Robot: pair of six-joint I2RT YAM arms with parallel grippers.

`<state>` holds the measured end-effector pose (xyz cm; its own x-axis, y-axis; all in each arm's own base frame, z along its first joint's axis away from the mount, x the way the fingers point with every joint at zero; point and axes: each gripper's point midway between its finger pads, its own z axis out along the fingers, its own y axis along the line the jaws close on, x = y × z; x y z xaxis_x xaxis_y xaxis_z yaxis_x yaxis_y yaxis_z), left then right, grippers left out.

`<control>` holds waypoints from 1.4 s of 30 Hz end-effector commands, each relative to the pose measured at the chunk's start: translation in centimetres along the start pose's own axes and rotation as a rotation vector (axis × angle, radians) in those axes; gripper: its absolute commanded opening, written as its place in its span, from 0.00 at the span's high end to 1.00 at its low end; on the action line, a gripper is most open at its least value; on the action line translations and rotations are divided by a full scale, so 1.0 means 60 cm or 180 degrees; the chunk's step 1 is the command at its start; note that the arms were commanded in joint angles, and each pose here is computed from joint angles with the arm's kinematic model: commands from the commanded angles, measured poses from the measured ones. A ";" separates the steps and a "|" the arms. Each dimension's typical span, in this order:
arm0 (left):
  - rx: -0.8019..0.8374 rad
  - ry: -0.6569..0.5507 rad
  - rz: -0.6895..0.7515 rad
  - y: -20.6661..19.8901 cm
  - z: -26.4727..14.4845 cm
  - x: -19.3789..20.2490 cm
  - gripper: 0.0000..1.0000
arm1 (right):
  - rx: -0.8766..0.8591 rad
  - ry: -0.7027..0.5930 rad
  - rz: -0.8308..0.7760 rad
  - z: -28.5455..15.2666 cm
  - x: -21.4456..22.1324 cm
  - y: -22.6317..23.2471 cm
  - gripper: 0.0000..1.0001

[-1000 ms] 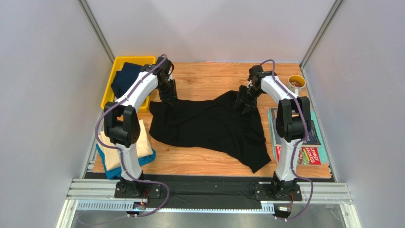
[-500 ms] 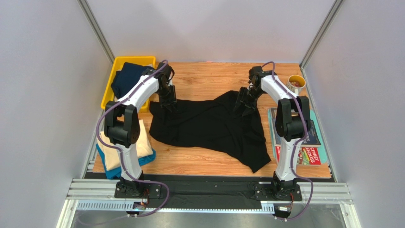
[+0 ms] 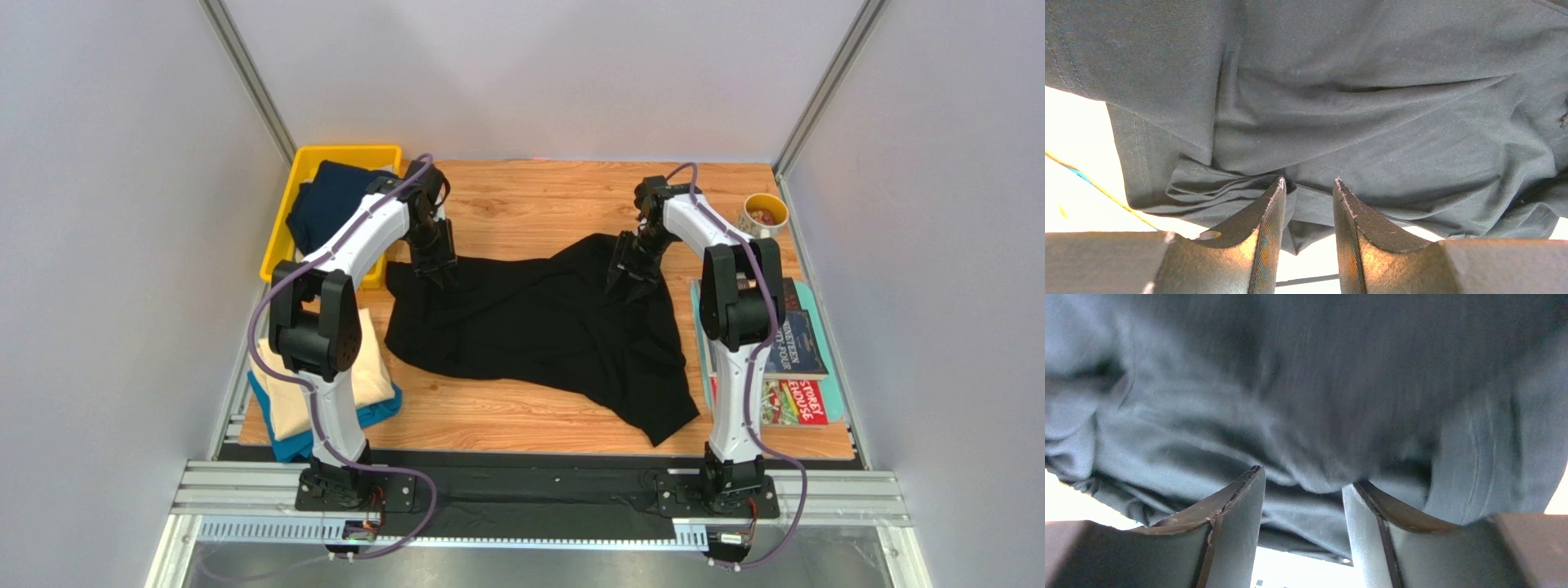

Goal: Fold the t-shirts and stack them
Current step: Flatten the tshirt out

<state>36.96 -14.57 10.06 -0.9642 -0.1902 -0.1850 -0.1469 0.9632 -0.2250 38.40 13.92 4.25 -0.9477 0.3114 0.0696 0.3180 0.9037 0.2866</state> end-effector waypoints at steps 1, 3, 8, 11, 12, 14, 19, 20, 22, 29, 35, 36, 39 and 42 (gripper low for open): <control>0.0131 -0.0211 0.0058 -0.020 -0.037 -0.019 0.59 | 0.0061 -0.0206 -0.0122 -0.001 -0.036 0.011 0.50; 0.0126 -0.0213 0.0063 -0.019 -0.038 -0.019 0.59 | 0.0049 -0.0276 -0.0124 -0.002 -0.047 0.015 0.51; 0.0124 -0.0209 0.0058 -0.019 -0.036 -0.019 0.59 | 0.0075 -0.0311 -0.0152 0.001 -0.055 0.016 0.51; 0.0133 -0.0204 0.0058 -0.020 -0.037 -0.019 0.59 | 0.0114 -0.0311 -0.0160 0.002 -0.055 0.012 0.57; 0.0135 -0.0209 0.0059 -0.021 -0.036 -0.020 0.59 | 0.0120 -0.0321 -0.0157 0.000 -0.055 0.010 0.66; 0.0133 -0.0194 0.0062 -0.020 -0.034 -0.019 0.59 | 0.0125 -0.0333 -0.0168 -0.002 -0.054 0.011 0.81; 0.0146 -0.0176 0.0066 -0.022 -0.032 -0.018 0.59 | 0.0088 -0.0360 -0.0195 -0.006 -0.057 0.015 1.00; 0.0148 -0.0170 0.0066 -0.022 -0.032 -0.018 0.59 | 0.0081 -0.0362 -0.0196 -0.007 -0.057 0.016 1.00; 0.0139 -0.0174 0.0065 -0.021 -0.032 -0.019 0.59 | 0.0058 -0.0365 -0.0205 -0.009 -0.057 0.019 1.00; -0.0236 -0.0392 0.0111 0.010 -0.043 -0.047 0.56 | -0.0055 -0.0534 -0.0337 -0.063 -0.061 0.037 1.00; -0.0619 -0.0488 0.0200 0.047 -0.055 -0.079 0.56 | -0.0232 -0.1020 -0.0369 -0.164 -0.096 0.057 1.00; -0.0654 -0.0538 0.0251 0.051 -0.055 -0.086 0.56 | -0.0236 -0.1141 -0.0393 -0.186 -0.104 0.058 1.00; -0.0759 -0.0613 0.0267 0.063 -0.049 -0.101 0.33 | -0.0096 -0.1502 -0.0449 -0.234 -0.130 0.051 1.00; -0.0735 -0.0474 0.0150 0.077 -0.028 -0.112 0.32 | -0.0118 -0.1573 -0.0386 -0.251 -0.143 0.041 1.00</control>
<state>40.98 -10.13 12.93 -0.9245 -0.1480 -0.3513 -0.1483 0.9886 -0.0264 45.58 11.32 14.00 -0.9080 0.3020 -0.2903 0.2100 0.9278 0.3085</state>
